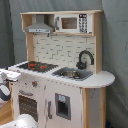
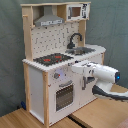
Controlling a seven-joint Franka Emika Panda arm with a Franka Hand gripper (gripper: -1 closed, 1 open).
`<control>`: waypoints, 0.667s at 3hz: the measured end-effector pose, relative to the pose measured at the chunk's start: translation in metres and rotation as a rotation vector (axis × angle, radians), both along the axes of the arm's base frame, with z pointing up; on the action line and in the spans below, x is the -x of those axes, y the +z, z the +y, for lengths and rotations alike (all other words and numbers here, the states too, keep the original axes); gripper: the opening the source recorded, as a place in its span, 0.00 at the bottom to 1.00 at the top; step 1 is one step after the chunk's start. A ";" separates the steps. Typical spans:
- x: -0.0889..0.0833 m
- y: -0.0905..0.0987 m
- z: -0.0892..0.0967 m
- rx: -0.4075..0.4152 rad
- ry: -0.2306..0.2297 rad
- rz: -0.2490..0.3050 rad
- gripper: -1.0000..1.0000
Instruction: Play with the kitchen
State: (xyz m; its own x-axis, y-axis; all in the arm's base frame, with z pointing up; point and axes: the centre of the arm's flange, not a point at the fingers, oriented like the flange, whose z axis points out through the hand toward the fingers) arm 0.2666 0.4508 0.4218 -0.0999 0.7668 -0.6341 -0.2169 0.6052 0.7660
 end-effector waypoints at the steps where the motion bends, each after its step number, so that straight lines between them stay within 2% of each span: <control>1: -0.002 -0.021 -0.018 0.029 0.002 -0.024 1.00; 2: -0.007 -0.049 -0.039 0.018 -0.023 -0.002 1.00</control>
